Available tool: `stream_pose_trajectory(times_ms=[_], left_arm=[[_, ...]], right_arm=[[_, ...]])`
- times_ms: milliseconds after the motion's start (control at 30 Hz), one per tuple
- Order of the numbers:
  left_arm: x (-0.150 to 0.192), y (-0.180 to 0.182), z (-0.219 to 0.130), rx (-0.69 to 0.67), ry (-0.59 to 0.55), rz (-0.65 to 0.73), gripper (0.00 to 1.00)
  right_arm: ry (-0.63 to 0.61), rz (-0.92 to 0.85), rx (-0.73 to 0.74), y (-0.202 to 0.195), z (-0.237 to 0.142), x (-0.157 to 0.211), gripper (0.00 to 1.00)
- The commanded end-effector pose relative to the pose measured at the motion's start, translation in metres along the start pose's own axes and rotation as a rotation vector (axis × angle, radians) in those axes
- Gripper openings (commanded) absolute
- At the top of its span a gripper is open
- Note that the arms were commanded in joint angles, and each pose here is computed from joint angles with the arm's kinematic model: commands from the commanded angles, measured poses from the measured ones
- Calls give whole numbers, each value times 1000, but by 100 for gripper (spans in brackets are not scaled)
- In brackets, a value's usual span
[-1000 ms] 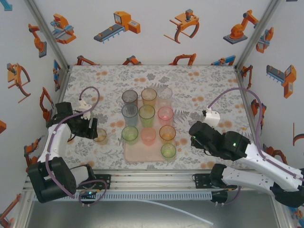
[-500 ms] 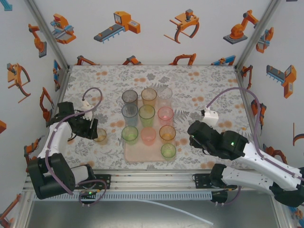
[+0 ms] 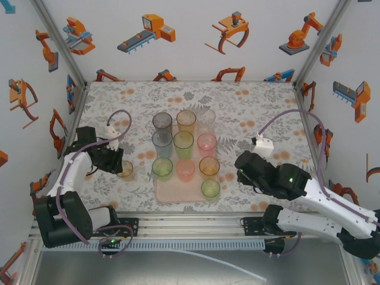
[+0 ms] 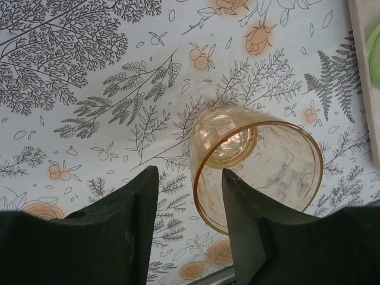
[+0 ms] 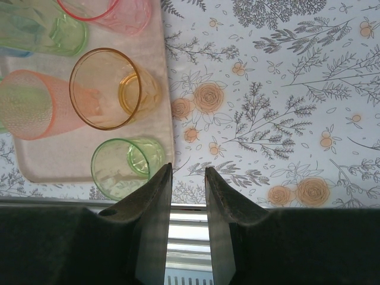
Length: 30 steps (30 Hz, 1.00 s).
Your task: Place the glasses into the tray
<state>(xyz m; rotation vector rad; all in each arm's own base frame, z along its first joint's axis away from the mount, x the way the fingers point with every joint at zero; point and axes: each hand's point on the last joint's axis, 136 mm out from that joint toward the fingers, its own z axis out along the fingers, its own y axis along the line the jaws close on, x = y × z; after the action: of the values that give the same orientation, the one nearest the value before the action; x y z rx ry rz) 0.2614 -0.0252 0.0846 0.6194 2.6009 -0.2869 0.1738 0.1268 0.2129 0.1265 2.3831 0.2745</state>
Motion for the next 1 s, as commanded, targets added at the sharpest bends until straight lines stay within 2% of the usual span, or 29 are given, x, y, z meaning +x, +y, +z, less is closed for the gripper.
stream_pose_trajectory(times_ms=[0, 333, 967], left_arm=[[-10, 1, -5, -12, -24, 14, 45], [-14, -3, -8, -18, -30, 27, 44], [-17, -5, -10, -31, -30, 32, 32]], right_arm=[[-9, 29, 8, -4, 2, 1, 30], [-8, 31, 5, -5, 3, 2, 30], [-10, 31, 3, -4, 3, 1, 30]])
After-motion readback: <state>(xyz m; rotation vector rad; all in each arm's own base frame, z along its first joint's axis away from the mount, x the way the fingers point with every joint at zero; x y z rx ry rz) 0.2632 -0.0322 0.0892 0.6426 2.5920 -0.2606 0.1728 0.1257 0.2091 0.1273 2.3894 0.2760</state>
